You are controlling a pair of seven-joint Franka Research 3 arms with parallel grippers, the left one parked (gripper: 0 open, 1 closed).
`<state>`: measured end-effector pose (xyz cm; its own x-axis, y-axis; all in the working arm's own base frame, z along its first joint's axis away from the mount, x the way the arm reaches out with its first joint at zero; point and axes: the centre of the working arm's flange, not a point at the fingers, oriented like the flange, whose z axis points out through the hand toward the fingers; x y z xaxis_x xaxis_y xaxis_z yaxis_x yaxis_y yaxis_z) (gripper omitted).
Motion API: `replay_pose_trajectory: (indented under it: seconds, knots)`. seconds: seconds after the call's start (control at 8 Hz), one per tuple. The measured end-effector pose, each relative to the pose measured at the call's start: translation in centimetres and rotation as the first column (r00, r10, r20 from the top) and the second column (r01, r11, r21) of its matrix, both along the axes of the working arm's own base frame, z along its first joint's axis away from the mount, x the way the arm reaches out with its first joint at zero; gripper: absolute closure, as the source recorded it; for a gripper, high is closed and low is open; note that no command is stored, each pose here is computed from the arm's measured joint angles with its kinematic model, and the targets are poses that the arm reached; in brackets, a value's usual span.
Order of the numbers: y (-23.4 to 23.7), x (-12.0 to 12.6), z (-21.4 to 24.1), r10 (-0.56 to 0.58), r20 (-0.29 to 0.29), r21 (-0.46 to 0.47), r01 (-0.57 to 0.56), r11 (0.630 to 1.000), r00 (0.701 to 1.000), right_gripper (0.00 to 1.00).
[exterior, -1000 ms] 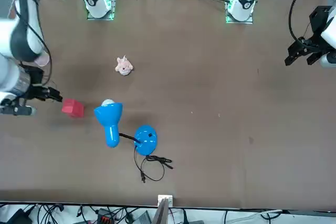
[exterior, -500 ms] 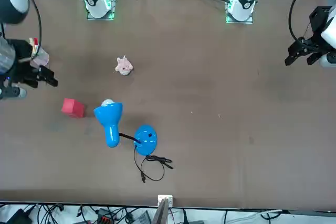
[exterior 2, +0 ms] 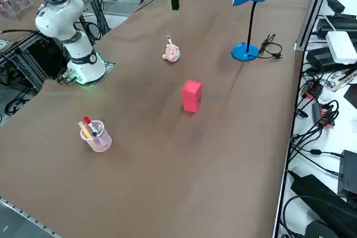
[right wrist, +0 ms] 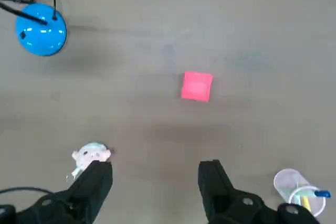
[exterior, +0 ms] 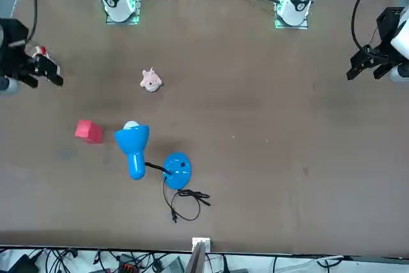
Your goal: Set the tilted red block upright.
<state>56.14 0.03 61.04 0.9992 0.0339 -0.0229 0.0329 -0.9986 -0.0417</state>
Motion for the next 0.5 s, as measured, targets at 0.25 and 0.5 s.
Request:
replay_pose_trajectory:
  seconds: [0.25,0.5]
  knots:
    - [-1.2,-2.1,1.1,-0.012,-0.007,0.001,0.012,1.000,1.000,0.00]
    - [-1.6,-2.5,1.4,-0.013,-0.005,-0.030,0.013,0.999,1.000,0.00]
